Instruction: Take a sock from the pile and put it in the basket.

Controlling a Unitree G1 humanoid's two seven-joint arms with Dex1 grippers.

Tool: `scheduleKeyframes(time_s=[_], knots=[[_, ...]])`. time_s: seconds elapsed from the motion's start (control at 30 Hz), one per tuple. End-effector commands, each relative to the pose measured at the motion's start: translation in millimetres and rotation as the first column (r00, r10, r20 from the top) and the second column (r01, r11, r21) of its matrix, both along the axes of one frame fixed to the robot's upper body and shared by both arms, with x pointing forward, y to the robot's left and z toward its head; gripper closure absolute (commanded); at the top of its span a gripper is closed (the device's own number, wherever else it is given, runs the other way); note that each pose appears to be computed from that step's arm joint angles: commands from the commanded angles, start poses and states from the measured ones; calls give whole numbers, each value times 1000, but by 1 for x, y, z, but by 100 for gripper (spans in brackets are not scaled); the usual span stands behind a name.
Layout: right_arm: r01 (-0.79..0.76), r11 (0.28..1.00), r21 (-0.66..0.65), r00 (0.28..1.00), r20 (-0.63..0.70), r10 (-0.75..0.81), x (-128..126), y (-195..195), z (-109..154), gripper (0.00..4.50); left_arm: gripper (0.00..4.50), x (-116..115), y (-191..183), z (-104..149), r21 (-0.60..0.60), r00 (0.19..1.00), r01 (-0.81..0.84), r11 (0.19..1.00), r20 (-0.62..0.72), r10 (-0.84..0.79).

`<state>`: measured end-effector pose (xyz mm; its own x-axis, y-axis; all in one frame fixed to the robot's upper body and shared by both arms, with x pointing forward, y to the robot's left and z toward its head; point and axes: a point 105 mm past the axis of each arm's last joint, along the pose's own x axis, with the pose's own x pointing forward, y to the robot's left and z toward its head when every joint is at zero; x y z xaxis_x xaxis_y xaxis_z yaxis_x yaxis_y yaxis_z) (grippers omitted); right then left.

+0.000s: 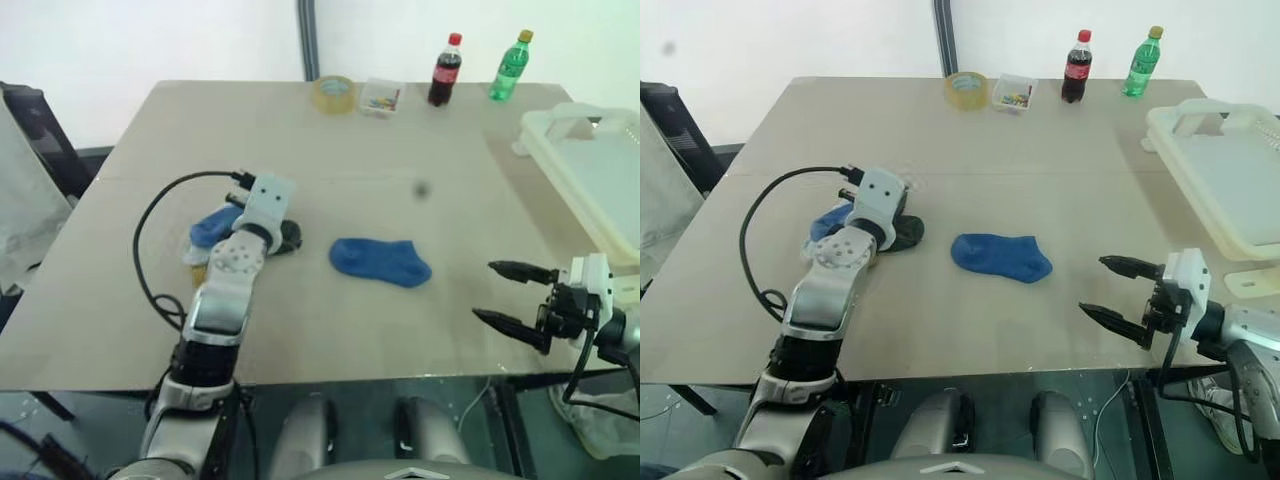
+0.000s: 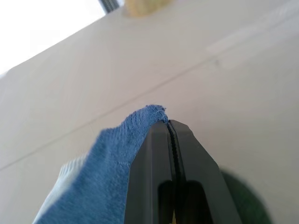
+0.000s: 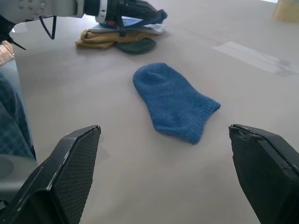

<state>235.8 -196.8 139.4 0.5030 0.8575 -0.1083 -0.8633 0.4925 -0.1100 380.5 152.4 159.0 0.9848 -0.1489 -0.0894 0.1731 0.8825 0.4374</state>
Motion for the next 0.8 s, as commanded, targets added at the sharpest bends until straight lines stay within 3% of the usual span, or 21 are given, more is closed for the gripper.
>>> scheduleKeyframes(time_s=[0.03, 0.27, 0.4, 0.6, 0.8], knots=[[-1, 1000, 1, 999, 47, 1, 2, 1, 7, 0, 445, 8, -33, 12, -27, 995, 88, 996, 40, -87], [64, 998, -9, 995, 83, -63, 12, -1, 8, 0, 445, 20, -108, -12, -82, 967, 247, 966, -46, -251], [83, 996, -15, 991, 103, -81, 18, -2, 11, 0, 445, 20, -156, -10, -116, 932, 357, 927, -25, -362], [127, 992, -19, 985, 116, -124, 21, -6, 15, 0, 445, 15, -192, -8, -127, 874, 481, 867, -7, -486], [228, 974, -10, 965, 134, -224, 32, -13, 20, 0, 206, 2, -202, -8, -79, 808, 589, 804, 21, -589]])
